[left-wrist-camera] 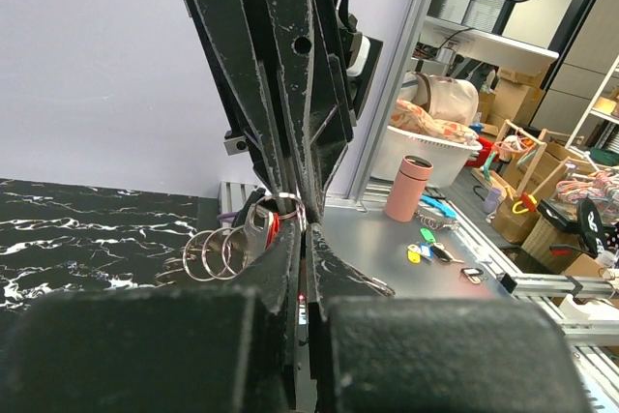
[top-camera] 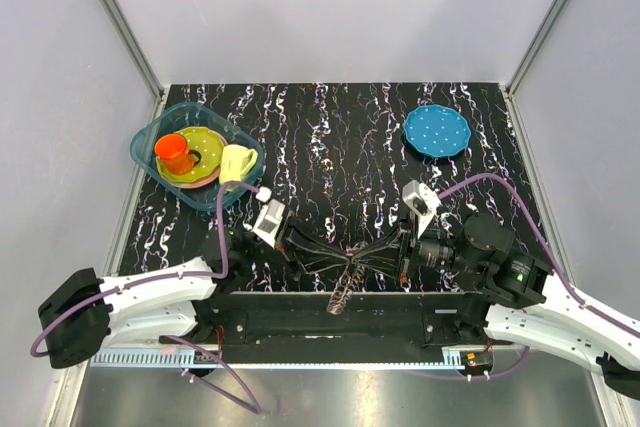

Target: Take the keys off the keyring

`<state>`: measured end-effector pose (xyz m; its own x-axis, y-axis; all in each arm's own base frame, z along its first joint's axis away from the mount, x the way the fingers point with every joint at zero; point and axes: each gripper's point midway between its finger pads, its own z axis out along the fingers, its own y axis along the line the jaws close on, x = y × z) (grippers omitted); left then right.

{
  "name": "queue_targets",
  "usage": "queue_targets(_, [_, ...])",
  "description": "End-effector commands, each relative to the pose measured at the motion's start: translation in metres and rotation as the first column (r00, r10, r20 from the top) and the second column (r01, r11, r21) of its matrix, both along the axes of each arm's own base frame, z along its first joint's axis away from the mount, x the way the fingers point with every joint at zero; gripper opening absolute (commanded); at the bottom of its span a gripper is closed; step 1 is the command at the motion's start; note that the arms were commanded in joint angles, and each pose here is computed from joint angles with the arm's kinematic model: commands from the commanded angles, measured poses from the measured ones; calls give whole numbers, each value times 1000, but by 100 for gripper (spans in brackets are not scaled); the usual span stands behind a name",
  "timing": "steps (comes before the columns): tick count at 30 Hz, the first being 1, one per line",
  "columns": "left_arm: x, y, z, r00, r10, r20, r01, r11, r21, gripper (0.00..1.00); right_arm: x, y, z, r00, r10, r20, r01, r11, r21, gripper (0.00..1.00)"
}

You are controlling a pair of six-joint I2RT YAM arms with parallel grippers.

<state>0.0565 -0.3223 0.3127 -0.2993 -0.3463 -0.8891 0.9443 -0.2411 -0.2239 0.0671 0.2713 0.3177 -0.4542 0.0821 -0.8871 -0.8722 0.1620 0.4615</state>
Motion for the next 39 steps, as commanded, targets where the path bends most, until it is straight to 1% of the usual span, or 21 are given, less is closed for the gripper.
queue_targets(1, [-1,10,41,996,41,84,-29,989,-142,0,1,0,-2,999,3,36,-3,1000,-2,6])
queue_targets(2, [0,10,41,996,46,82,-34,989,-143,0,1,0,-2,999,3,41,-3,1000,-1,1])
queue_targets(3, [0,10,41,996,47,80,-35,989,-140,0,0,0,-2,999,6,44,-6,1000,-2,0])
queue_targets(5, [1,9,40,996,47,80,-36,990,-133,0,0,-2,-2,998,5,58,-4,1000,-6,0])
queue_targets(7, [5,4,32,995,58,77,-51,995,-80,1,2,-7,3,997,-14,73,14,1000,-3,0])
queue_targets(8, [5,4,31,995,61,81,-56,996,-66,14,3,-11,4,995,-29,92,30,1000,-8,0])
queue_targets(9, [8,1,20,995,67,79,-66,998,-15,21,4,-13,5,994,-39,100,40,999,-12,0])
queue_targets(11, [9,4,15,992,85,89,-86,996,11,32,7,-20,4,990,-57,126,65,996,-62,0])
queue_targets(12, [13,9,14,988,129,89,-131,991,26,40,7,-22,3,989,-56,134,68,994,-86,0])
queue_targets(15, [27,20,13,965,245,88,-251,966,59,51,9,-29,-6,989,-49,143,77,978,-196,0])
queue_targets(17, [37,25,14,947,308,84,-315,946,82,54,5,-32,-6,990,-21,143,55,969,-241,0])
queue_targets(18, [38,27,14,942,318,109,-330,938,109,57,3,-32,-7,989,-7,145,43,967,-252,0])
queue_targets(20, [37,26,15,941,308,143,-327,935,139,58,-4,-33,-5,987,43,156,1,962,-271,0])
queue_targets(22, [35,24,10,934,274,228,-319,928,191,58,-14,-32,-1,981,110,157,-64,961,-269,0])
queue_targets(24, [28,22,-4,931,205,301,-285,925,251,59,-22,-30,2,974,160,160,-113,957,-267,0])
queue_targets(26, [19,21,-6,928,134,349,-236,934,268,59,-33,-28,3,962,232,144,-186,943,-275,0])
queue_targets(28, [10,21,-9,917,72,393,-192,941,277,59,-36,-27,4,958,253,133,-209,937,-279,0])
queue_targets(29, [3,20,-11,918,21,395,-144,948,285,59,-36,-26,3,954,267,134,-220,932,-287,0])
queue_targets(34, [-7,15,-17,927,-56,370,-62,952,300,60,-41,-19,6,942,315,117,-272,919,-287,0])
queue_targets(35, [-11,13,-22,931,-91,354,-27,949,313,61,-40,-17,4,943,316,107,-274,916,-293,0])
queue_targets(39, [-21,9,-17,941,-144,307,53,957,285,64,-39,-12,4,937,332,107,-289,910,-297,0])
